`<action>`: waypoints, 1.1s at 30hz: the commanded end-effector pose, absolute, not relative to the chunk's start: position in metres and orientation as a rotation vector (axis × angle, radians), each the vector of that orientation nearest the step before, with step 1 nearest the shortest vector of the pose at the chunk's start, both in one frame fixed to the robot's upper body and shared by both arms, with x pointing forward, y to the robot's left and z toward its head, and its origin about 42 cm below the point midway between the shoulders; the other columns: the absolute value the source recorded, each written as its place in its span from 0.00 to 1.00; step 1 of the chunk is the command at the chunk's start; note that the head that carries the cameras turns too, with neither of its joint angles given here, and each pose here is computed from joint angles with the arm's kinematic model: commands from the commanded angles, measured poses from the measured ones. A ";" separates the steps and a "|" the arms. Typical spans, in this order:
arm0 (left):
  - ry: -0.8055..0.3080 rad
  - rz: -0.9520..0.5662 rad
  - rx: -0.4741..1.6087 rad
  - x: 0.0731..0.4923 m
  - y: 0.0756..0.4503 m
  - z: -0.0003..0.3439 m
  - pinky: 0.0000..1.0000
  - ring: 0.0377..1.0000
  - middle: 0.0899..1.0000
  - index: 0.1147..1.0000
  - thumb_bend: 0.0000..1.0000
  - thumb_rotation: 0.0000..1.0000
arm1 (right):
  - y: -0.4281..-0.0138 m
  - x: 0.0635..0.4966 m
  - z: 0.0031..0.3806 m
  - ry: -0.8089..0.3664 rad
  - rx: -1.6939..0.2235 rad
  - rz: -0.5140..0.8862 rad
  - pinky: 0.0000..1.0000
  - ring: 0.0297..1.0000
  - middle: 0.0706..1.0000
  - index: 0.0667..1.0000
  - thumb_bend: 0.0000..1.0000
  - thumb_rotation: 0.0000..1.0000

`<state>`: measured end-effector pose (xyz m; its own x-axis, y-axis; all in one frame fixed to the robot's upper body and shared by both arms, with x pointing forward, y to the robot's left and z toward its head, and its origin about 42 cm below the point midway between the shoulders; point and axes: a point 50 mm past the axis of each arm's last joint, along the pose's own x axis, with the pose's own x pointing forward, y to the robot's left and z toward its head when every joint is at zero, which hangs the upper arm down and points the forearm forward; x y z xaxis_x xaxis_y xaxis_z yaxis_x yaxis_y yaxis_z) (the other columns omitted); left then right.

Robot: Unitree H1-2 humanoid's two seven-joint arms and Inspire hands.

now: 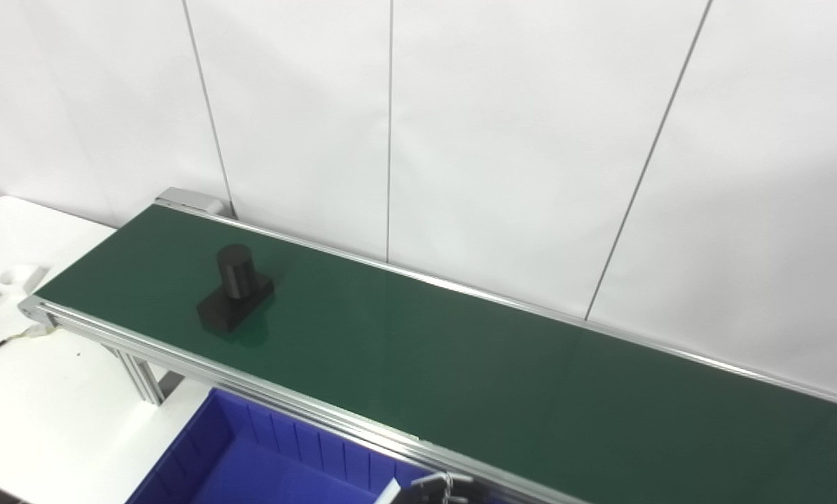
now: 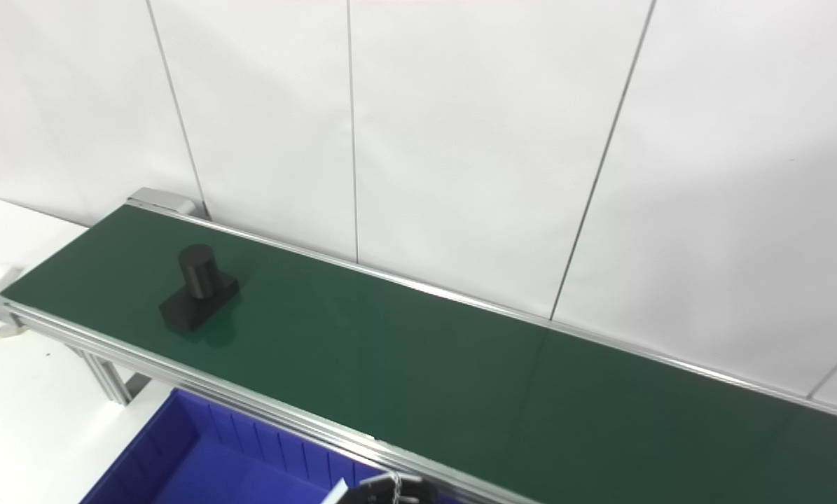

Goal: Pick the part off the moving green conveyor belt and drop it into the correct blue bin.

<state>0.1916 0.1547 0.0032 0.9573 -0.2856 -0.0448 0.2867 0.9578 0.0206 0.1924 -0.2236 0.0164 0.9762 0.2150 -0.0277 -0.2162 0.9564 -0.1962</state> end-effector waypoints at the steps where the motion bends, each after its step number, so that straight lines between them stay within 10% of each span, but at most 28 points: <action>1: -0.035 -0.288 0.011 0.203 0.144 0.014 0.59 0.66 0.69 0.66 0.79 0.44 | -0.228 0.201 0.028 -0.079 -0.181 0.206 0.63 0.72 0.78 0.86 0.55 0.66; 33: -0.022 -0.291 -0.012 0.214 0.133 0.010 0.58 0.66 0.69 0.66 0.79 0.36 | -0.230 0.227 0.130 -0.450 -0.236 0.284 0.56 0.68 0.76 0.80 0.51 0.49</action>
